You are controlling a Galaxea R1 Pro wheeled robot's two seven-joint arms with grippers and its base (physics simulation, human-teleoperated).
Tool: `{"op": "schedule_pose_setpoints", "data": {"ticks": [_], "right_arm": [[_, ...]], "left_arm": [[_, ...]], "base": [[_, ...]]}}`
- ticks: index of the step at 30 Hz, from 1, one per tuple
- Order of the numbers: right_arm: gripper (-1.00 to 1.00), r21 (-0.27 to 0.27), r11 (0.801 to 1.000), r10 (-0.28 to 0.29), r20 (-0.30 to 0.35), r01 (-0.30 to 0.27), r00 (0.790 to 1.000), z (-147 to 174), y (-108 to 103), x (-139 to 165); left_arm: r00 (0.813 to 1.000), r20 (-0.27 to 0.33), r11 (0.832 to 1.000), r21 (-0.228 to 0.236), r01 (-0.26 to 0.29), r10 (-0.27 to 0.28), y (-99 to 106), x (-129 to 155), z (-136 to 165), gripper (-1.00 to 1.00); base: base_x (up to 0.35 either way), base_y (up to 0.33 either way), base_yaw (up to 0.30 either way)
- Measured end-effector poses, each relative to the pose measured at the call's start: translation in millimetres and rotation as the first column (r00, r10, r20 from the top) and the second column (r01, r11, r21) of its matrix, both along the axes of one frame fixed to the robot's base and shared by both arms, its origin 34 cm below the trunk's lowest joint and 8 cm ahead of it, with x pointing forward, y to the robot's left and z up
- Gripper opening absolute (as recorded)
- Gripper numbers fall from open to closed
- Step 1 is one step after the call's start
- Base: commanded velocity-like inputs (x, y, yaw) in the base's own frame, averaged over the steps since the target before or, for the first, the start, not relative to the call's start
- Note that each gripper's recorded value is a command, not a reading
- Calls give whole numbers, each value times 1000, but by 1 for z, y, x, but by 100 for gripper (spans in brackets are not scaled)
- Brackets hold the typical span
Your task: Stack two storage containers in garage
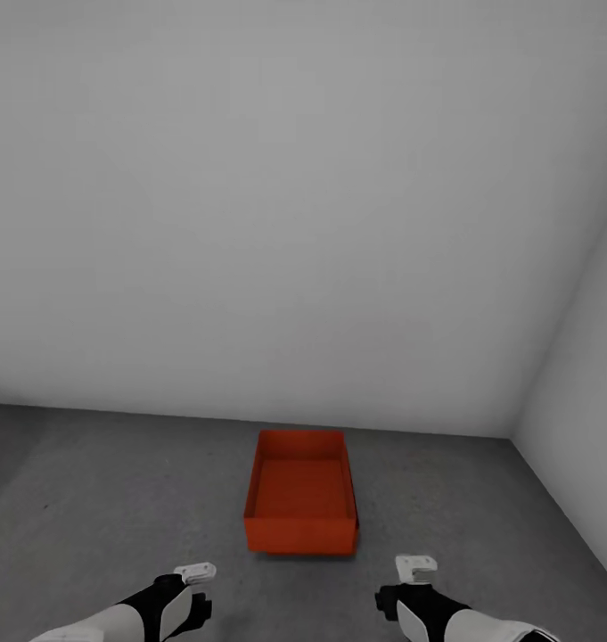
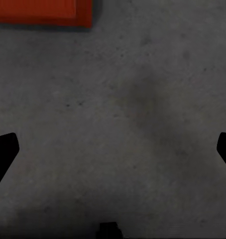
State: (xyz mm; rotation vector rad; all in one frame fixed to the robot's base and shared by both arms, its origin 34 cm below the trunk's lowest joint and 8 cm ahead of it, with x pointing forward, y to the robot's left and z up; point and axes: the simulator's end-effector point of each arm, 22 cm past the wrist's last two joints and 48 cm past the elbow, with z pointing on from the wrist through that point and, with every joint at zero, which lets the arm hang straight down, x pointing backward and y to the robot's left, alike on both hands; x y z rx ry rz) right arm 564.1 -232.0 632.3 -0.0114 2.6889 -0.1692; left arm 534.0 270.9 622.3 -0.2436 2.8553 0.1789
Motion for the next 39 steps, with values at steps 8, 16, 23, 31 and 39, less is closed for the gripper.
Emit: {"op": "schedule_pose_setpoints", "data": {"ticks": [8,16,23,31,39], "right_arm": [[100,6,1000,7,-19,-6,1000,-7,7,-18],[100,1,1000,15,-56,-15,998,-20,6,-49],[100,-8,1000,27,-75,-28,997,-28,3,-69],[100,-9,1000,26,-75,-27,997,-37,0,-92],[100,10,999,36,-96,-35,995,-46,3,-115]], "left_arm": [[1000,28,1000,3,-1,1,1,5,5,100],[998,64,1000,5,-6,6,2,13,11,100],[998,64,1000,9,-11,11,7,8,11,100],[998,55,1000,13,-24,24,36,-6,7,100],[998,55,1000,-23,-14,15,35,-28,-5,100]], "base": [[0,0,-52],[0,0,-74],[0,0,-87],[0,0,-106],[0,0,-123]]}}
